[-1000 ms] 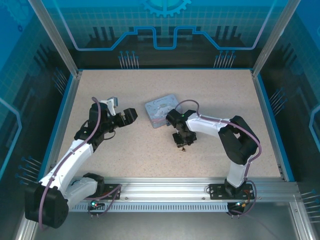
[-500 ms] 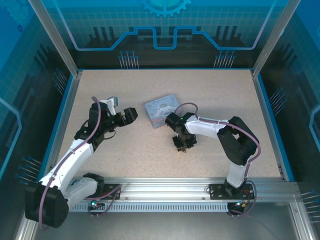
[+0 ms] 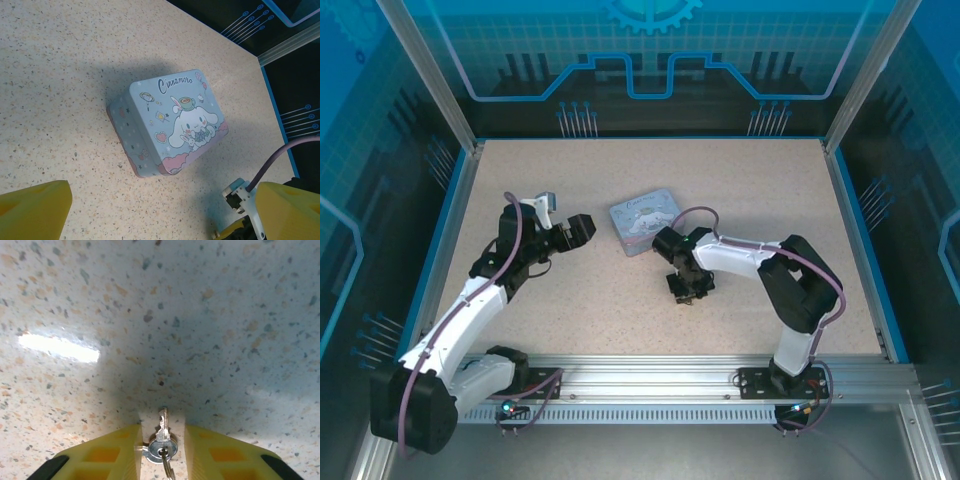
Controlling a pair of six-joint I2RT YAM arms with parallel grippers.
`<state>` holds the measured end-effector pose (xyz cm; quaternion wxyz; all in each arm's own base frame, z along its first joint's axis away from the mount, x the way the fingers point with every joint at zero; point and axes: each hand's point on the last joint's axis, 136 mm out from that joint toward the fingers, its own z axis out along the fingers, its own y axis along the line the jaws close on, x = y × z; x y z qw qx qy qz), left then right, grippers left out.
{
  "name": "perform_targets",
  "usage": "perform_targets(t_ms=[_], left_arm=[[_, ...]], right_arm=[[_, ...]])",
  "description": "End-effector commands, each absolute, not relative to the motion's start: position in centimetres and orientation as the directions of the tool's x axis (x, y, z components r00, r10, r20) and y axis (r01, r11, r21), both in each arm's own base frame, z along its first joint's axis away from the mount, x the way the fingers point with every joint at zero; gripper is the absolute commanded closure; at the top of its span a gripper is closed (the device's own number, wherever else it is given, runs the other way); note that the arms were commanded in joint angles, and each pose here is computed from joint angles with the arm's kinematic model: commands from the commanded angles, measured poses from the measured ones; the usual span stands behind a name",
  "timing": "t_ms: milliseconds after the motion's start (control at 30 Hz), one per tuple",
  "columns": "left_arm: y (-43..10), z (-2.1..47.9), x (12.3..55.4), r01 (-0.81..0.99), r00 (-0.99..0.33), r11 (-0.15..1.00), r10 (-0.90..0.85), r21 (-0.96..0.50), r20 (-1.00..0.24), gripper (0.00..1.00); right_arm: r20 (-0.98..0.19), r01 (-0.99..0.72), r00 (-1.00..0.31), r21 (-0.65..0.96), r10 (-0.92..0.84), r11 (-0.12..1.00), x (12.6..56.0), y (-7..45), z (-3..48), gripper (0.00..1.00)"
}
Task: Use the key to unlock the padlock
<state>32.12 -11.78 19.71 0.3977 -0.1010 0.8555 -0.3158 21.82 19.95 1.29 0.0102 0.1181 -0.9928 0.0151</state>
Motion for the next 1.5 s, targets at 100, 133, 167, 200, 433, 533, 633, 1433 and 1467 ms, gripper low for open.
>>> perform_targets(t_ms=[100, 133, 167, 200, 433, 533, 633, 1433, 1467], left_arm=[[-12.0, 21.6, 32.7, 0.125, -0.644, 0.772, -0.415, -0.624, -0.643, 0.04], [-12.0, 21.6, 32.7, 0.124, -0.645, 0.772, -0.415, -0.624, -0.642, 0.04], [-12.0, 21.6, 32.6, 0.124, -0.645, 0.772, -0.415, -0.624, -0.642, 0.04], [-12.0, 21.7, 32.7, 0.123, -0.645, 0.772, -0.415, -0.623, -0.642, 0.04], [-12.1, 21.9, 32.7, 0.128, -0.644, 0.771, -0.414, -0.624, -0.644, 0.03], [-12.2, 21.9, 32.5, 0.138, -0.648, 0.770, -0.405, -0.623, -0.645, 0.03], [-12.3, 21.9, 32.2, 0.144, -0.650, 0.768, -0.402, -0.624, -0.645, 0.03], [-12.0, 21.8, 31.2, 0.152, -0.643, 0.776, -0.392, -0.612, -0.658, 0.01], [-12.0, 21.9, 31.3, 0.154, -0.643, 0.777, -0.391, -0.611, -0.659, 0.01]], right_arm=[[0.129, -0.234, -0.966, -0.055, -0.225, 0.971, 18.7, 18.4, 0.4, 0.75], [0.134, -0.231, -0.966, -0.054, -0.222, 0.971, 18.6, 18.4, 0.2, 0.75], [0.140, -0.230, -0.965, -0.056, -0.221, 0.971, 18.4, 18.3, 0.1, 0.75], [0.144, -0.228, -0.965, -0.056, -0.218, 0.972, 18.3, 18.2, 0.0, 0.76], [0.147, -0.227, -0.964, -0.037, -0.219, 0.973, 17.9, 18.2, -0.4, 0.83], [0.112, -0.242, -0.965, -0.017, -0.239, 0.970, 18.6, 18.6, 0.1, 0.86], [0.053, -0.269, -0.962, 0.014, -0.269, 0.963, 19.7, 19.3, 0.9, 0.87], [-0.098, -0.181, -0.979, 0.021, -0.178, 0.983, 22.1, 15.5, 5.1, 0.71], [-0.101, -0.151, -0.984, 0.005, -0.150, 0.989, 22.1, 14.6, 5.3, 0.65]])
